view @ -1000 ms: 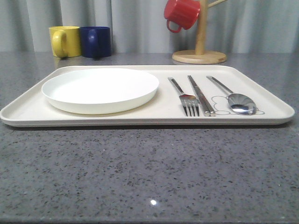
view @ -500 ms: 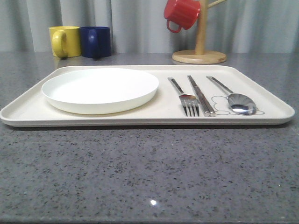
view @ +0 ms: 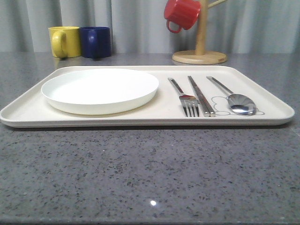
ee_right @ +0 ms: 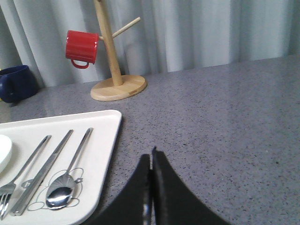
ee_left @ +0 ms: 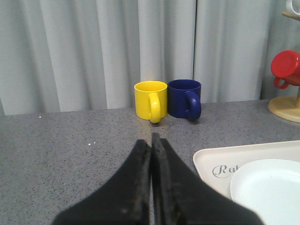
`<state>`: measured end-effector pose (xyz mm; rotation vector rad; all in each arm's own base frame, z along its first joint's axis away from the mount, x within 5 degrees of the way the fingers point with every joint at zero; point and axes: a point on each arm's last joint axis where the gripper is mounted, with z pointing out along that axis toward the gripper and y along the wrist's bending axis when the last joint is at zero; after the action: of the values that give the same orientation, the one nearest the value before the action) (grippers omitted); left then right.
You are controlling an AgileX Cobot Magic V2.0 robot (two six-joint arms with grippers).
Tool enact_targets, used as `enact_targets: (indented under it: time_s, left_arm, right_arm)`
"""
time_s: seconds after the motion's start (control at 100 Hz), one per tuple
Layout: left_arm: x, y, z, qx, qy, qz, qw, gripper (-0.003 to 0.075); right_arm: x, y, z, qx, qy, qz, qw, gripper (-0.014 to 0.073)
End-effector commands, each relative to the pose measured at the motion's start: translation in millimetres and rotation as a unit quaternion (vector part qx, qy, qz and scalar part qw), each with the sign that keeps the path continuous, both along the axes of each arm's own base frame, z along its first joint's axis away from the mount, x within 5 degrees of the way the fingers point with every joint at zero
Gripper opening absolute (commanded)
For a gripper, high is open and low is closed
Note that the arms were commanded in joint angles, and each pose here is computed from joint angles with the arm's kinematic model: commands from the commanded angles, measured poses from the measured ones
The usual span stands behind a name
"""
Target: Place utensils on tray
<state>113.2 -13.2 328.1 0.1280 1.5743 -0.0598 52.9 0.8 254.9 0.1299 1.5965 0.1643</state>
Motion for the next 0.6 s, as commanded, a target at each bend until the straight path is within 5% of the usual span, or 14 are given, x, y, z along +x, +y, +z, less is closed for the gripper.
enact_targets:
  time_s: [0.0, 0.28, 0.59]
  left_arm:
    - [-1, 3, 16, -0.011, -0.048, 0.014, 0.999, -0.0018]
    - [-1, 3, 16, -0.011, -0.048, 0.014, 0.999, -0.0018]
    - [-1, 3, 16, -0.011, -0.049, 0.014, 0.999, -0.0018]
  right_arm:
    - [-1, 0, 4, -0.008, -0.07, -0.004, 0.998, -0.0068]
    - [2, 1, -33, -0.012, -0.125, 0.003, 0.992, -0.0068]
    - [2, 1, -33, -0.012, -0.117, 0.002, 0.993, -0.0068]
